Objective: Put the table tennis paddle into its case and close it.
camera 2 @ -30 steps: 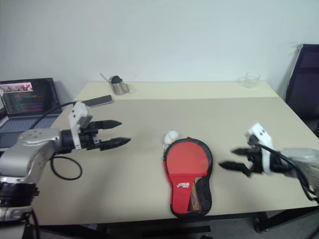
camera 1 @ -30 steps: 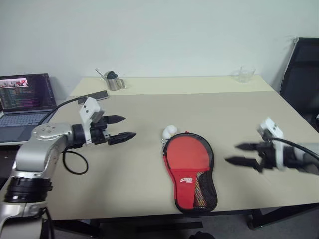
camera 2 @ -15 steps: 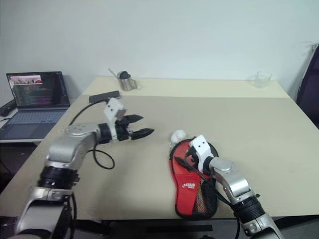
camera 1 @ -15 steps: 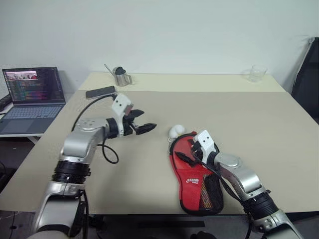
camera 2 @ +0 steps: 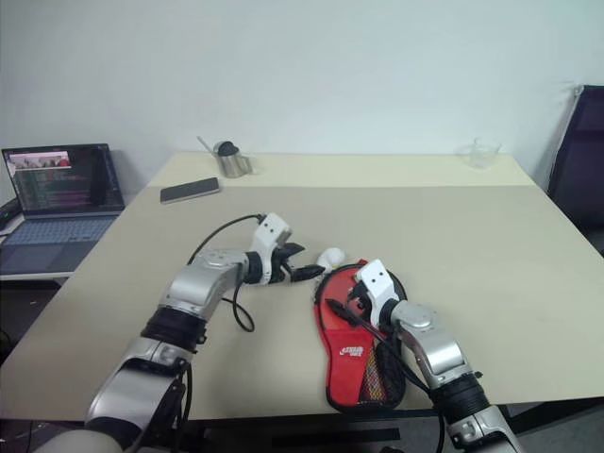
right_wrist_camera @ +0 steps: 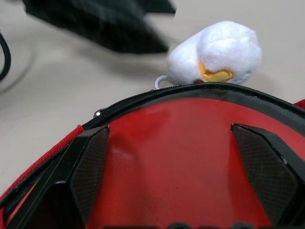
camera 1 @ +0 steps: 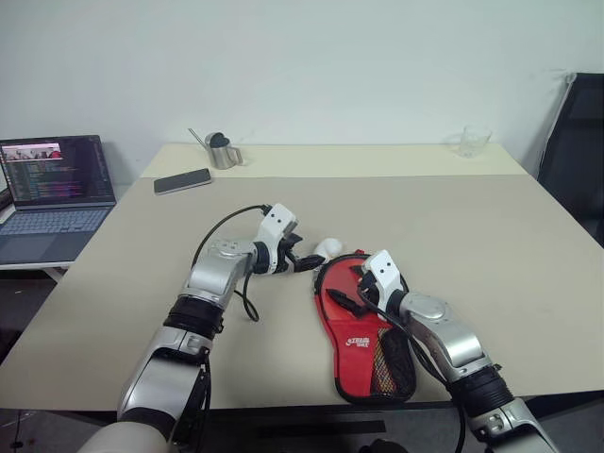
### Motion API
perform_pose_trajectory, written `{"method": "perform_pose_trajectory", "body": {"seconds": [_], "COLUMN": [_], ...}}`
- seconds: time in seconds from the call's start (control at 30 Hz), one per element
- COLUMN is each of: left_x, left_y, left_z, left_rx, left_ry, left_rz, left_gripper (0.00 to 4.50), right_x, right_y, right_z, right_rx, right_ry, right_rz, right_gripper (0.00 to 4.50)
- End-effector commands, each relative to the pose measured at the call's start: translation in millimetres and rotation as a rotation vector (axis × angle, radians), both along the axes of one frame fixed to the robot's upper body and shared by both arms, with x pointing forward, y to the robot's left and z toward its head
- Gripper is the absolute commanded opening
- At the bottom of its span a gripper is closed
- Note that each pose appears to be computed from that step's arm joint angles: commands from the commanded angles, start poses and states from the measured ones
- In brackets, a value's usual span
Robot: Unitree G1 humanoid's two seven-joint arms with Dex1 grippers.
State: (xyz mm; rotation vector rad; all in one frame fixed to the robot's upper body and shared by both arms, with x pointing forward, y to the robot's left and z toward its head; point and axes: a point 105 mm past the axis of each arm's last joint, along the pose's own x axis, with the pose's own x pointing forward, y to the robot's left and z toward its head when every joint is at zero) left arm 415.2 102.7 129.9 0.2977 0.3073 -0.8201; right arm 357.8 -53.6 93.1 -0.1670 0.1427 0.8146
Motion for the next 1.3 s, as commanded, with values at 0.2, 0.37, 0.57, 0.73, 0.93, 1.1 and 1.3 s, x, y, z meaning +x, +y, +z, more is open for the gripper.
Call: {"method": "perform_pose_trajectory", "body": {"seconds": [0.2, 0.37, 0.57, 0.73, 0.93, 1.1, 1.3], "left_x": [18.0, 28.6, 31.9, 35.6, 46.8, 56.6, 63.7], "left_y": [-22.7, -25.2, -37.2, -48.0, -46.0, -41.3, -45.8], "left_z": [2.2, -12.2, -29.3, -21.4, -3.1, 14.2, 38.9], "left_rx": [0.013, -0.015, 0.022, 0.019, 0.028, 0.128, 0.277], "left_ry": [-0.083, -0.051, -0.026, -0.052, -0.135, -0.254, -0.417], "left_rz": [0.004, 0.106, 0.157, 0.161, 0.245, 0.312, 0.326], "left_gripper": [4.5, 4.5, 4.11, 2.43, 0.41, 0.15, 0.15], "right_x": [-4.5, -5.9, -6.1, -7.2, -7.9, -11.3, -23.2], "right_y": [0.8, 1.6, 1.4, 0.2, -1.7, 1.6, 3.5], "right_z": [-14.0, -14.5, -13.5, -12.8, -12.4, -12.4, -16.5], "right_rx": [-0.006, 0.006, 0.009, 0.006, 0.01, 0.01, 0.004], "right_ry": [0.062, 0.076, 0.083, 0.088, 0.103, 0.12, 0.16], "right_rz": [-0.008, -0.015, -0.018, -0.016, -0.024, -0.006, 0.027], "right_gripper": [4.47, 4.47, 4.5, 4.5, 4.5, 4.5, 4.5]}}
